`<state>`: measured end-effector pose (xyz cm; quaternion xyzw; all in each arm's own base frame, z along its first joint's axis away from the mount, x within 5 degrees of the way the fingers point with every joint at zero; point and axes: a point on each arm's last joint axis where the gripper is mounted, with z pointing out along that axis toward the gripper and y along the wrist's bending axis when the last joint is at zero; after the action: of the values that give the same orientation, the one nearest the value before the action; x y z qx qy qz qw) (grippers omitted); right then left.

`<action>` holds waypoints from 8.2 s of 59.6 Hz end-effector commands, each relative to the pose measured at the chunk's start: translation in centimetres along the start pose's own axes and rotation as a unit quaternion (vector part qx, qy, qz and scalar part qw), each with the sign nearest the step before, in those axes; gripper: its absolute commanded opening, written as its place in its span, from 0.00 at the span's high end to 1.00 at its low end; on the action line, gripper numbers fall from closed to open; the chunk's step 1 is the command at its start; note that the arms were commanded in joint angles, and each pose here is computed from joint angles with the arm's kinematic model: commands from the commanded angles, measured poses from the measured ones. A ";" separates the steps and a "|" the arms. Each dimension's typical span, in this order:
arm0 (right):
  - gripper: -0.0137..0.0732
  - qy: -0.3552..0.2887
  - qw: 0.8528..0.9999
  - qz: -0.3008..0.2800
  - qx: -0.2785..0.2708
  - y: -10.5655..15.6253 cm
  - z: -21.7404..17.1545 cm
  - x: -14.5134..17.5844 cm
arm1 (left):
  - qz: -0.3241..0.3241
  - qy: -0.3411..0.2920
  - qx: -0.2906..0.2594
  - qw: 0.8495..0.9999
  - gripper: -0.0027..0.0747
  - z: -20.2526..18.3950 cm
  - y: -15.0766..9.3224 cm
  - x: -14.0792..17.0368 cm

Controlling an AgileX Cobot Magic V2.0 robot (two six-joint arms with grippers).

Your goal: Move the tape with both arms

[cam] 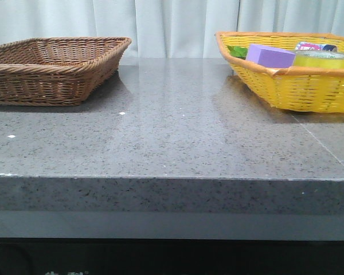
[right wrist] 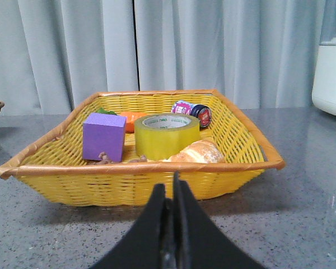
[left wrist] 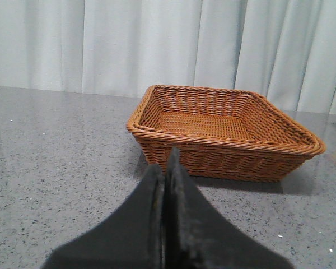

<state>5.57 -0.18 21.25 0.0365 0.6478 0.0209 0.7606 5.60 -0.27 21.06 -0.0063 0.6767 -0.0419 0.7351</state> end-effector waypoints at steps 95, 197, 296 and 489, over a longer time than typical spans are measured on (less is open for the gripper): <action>0.92 -0.010 1.000 -0.020 -0.007 1.1 -1.7 -11.6 | -0.017 -0.046 0.015 0.999 0.99 -1.9 -1.0 -11.4; 0.26 0.282 0.959 -0.027 0.008 1.5 9.8 -16.1 | -0.017 0.253 0.007 0.967 0.38 11.0 -1.6 -17.2; 0.23 0.386 0.919 0.047 0.070 -1.6 27.8 -15.0 | -0.007 0.201 0.310 0.929 0.33 8.6 -10.5 -18.2; 0.39 0.546 0.777 -0.198 -0.242 24.1 36.4 -4.8 | -0.007 0.201 0.311 0.929 0.33 8.6 -10.5 -18.2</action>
<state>42.31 23.31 29.27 -0.2939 0.9326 0.0382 0.2059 12.08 -9.75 38.81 0.2397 0.7926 -0.2344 0.5094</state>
